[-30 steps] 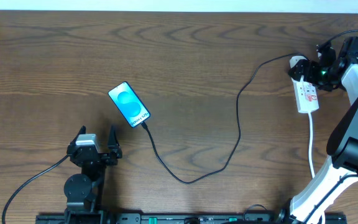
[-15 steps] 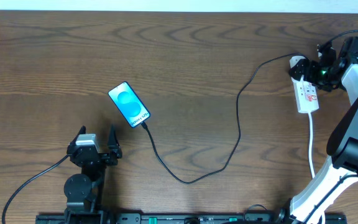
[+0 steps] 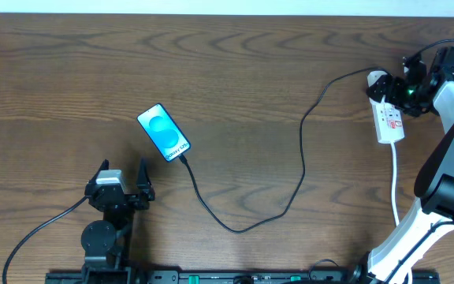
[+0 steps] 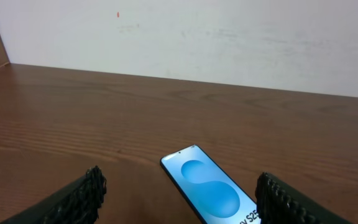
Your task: Plug charger to phone and switch on socket
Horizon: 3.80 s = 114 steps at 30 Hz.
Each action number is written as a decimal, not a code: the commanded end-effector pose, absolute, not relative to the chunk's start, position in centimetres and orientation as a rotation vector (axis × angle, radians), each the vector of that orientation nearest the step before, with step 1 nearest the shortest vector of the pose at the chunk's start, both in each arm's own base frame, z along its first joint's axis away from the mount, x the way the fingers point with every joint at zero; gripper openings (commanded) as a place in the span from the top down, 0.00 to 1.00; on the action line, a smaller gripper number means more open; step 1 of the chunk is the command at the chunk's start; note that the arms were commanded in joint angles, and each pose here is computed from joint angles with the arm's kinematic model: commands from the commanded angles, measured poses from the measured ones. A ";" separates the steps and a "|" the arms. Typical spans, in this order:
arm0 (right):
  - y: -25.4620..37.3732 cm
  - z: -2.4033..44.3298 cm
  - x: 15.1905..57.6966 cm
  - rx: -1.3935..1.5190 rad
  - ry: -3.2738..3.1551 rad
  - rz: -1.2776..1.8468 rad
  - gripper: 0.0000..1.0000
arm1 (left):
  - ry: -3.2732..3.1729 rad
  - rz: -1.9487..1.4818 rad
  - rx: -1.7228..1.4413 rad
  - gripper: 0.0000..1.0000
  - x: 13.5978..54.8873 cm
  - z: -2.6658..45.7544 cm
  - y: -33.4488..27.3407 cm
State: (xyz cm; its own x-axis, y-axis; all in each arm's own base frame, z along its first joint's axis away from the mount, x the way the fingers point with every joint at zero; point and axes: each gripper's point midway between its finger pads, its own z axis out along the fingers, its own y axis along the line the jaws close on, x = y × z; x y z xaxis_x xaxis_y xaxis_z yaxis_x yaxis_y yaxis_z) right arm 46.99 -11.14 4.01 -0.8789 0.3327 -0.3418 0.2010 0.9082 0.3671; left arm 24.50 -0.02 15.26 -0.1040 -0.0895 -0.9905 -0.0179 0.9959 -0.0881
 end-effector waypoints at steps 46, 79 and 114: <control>-9.9 25.6 41.0 0.191 2.504 0.126 0.01 | 1.725 -0.042 -0.089 0.21 24.4 13.6 0.3; -0.9 19.9 32.6 -0.037 2.163 0.255 0.03 | 1.725 -0.042 -0.089 0.21 24.4 13.6 0.3; 1.6 14.0 25.1 0.088 2.293 0.402 0.01 | 1.725 -0.042 -0.089 0.21 24.4 13.6 0.3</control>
State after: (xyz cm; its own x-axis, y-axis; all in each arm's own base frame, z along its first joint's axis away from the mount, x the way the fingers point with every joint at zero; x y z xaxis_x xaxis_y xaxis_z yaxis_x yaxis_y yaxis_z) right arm 25.14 2.27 14.30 -0.6850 0.1891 -0.7036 -0.0962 0.9338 0.3446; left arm 24.50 -0.02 15.26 -0.1040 -0.0899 -0.9905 -0.0180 0.9959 -0.0885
